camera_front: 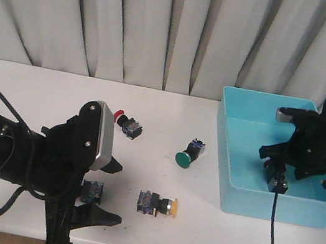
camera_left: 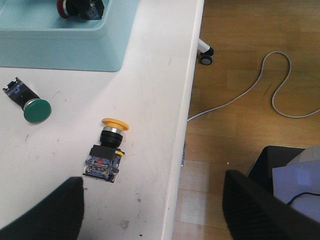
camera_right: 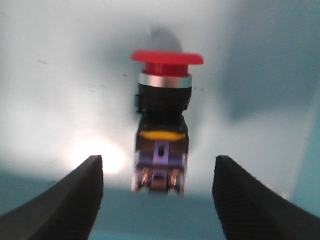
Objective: Pick red and yellow buttons and place in box
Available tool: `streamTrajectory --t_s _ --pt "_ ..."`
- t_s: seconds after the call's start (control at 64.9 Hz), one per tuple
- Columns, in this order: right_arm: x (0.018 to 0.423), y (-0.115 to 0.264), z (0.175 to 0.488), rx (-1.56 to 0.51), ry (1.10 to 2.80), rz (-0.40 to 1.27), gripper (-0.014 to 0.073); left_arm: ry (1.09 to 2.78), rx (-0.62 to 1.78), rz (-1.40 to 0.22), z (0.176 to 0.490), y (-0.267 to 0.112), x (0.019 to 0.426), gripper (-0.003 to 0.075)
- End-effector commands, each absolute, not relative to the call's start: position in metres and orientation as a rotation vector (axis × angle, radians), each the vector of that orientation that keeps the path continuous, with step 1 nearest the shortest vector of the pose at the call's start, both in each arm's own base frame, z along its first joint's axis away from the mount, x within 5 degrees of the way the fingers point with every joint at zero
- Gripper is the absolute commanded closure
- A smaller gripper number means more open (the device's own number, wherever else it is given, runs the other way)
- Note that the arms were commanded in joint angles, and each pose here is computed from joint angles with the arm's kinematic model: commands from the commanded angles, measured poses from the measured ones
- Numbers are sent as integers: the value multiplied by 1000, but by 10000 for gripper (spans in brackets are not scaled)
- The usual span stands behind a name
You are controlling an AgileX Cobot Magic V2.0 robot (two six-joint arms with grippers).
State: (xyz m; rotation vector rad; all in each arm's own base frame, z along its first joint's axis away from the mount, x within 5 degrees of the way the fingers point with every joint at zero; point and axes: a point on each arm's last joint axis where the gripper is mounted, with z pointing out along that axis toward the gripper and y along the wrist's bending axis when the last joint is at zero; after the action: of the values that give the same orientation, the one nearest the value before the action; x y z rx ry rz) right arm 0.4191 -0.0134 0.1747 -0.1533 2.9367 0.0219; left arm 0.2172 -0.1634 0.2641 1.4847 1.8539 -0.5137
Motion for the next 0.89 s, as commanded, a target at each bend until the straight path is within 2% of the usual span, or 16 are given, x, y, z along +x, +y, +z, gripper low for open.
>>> streamTrajectory --t_s 0.0,0.17,0.308,0.555,0.725,0.879 --pt "408 -9 250 -162 2763 26 125 1821 1415 -525 280 -165 218 160" --pt "368 19 312 -256 2627 32 140 1821 1413 -522 280 -165 218 160" --pt "320 47 333 -330 2503 66 153 1821 1413 -522 280 -165 218 160" --pt "225 88 325 -588 2330 158 159 1821 1413 -522 280 -165 218 160" --pt "183 84 300 -607 2334 201 159 1823 1411 -524 280 -165 218 160" --pt "160 74 281 -608 2323 196 159 1850 1369 -529 280 -165 220 160"
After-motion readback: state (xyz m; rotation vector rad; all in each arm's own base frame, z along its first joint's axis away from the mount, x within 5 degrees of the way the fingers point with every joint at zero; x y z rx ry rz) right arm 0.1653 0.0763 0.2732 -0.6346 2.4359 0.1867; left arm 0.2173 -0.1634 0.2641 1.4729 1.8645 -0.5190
